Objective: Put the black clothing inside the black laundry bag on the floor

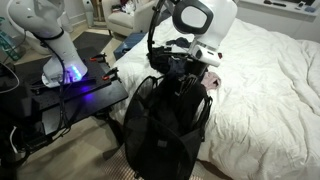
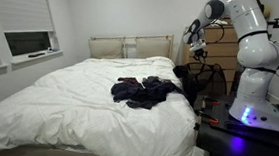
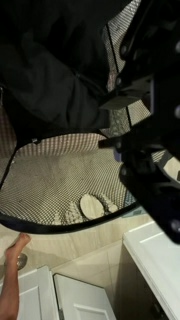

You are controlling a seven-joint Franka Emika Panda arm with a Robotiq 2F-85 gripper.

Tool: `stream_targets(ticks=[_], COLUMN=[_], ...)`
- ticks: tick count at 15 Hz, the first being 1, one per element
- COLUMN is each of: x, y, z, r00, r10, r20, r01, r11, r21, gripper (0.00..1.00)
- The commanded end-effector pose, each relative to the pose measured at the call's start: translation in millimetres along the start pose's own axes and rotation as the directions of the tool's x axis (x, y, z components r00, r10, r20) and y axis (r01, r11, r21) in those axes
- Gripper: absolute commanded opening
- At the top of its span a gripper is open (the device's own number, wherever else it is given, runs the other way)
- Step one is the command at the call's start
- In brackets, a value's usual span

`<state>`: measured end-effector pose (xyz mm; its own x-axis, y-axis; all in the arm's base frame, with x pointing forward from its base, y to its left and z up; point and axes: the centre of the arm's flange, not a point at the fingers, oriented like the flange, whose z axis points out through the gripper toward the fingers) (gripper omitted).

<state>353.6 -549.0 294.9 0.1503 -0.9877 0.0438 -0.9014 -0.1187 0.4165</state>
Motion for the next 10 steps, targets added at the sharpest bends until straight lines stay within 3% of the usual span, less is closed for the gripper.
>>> stream_targets(ticks=[1, 5, 10], x=[5, 7, -3], y=[6, 6, -3], z=[-21, -28, -55], r00=[1.0, 0.999, 0.998], r10=[-0.026, -0.032, -0.06], r20=[0.018, 0.015, -0.013], r01=[0.025, 0.031, 0.061], r11=[0.999, 0.998, 0.994], r21=[0.037, 0.046, 0.089], gripper=[0.7, 0.98, 1.0])
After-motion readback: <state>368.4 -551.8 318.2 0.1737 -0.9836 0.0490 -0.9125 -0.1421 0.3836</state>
